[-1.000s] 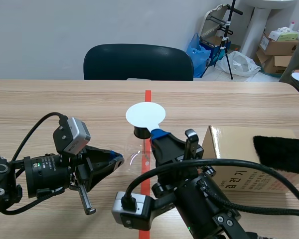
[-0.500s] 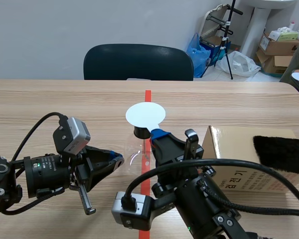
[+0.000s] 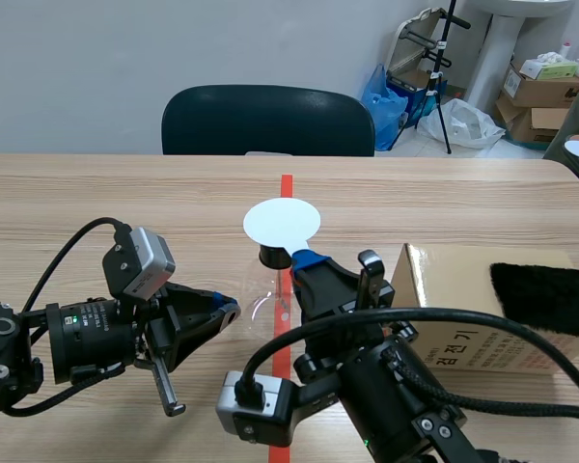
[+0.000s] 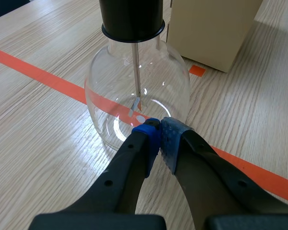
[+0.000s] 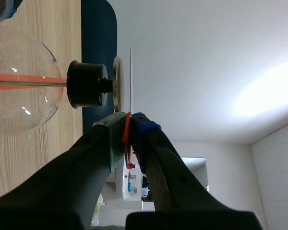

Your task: Do the electroscope experiment

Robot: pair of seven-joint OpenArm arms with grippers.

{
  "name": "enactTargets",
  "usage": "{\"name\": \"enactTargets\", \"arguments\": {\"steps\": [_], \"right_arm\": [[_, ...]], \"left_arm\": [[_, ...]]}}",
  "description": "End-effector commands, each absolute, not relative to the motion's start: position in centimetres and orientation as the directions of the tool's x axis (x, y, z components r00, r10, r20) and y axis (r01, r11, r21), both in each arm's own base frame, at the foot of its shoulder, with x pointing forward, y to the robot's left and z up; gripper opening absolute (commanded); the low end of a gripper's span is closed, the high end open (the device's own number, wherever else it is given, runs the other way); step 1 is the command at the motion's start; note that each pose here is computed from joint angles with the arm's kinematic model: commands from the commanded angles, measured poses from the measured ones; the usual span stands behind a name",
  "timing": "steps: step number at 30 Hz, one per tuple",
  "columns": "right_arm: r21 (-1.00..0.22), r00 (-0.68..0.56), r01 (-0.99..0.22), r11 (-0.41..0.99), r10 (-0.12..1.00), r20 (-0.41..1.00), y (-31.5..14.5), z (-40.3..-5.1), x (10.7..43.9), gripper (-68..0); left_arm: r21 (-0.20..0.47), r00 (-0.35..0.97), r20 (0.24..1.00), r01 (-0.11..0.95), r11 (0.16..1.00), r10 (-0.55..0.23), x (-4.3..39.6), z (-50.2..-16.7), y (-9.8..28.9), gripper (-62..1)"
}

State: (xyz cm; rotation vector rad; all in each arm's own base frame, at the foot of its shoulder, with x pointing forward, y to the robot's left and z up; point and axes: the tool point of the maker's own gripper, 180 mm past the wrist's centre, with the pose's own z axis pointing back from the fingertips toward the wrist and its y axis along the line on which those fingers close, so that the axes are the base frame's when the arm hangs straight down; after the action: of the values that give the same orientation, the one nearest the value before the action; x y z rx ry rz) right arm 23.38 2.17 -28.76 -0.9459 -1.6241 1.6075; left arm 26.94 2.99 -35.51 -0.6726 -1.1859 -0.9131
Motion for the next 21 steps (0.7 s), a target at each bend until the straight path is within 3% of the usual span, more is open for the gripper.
{"name": "enactTargets", "arguments": {"steps": [1, 21], "right_arm": [[-0.995, -0.525, 0.098, -0.001, 0.850, -0.053, 2.17, -27.22, 24.05, -66.5], [-0.995, -0.519, 0.098, -0.001, 0.853, -0.053, 2.07, -27.22, 24.12, -66.5]], "left_arm": [[0.032, 0.083, 0.974, 0.871, 0.490, -0.211, 27.53, -34.37, 2.65, -57.9], [0.032, 0.083, 0.974, 0.871, 0.490, -0.211, 27.53, -34.37, 2.66, -58.0]]}}
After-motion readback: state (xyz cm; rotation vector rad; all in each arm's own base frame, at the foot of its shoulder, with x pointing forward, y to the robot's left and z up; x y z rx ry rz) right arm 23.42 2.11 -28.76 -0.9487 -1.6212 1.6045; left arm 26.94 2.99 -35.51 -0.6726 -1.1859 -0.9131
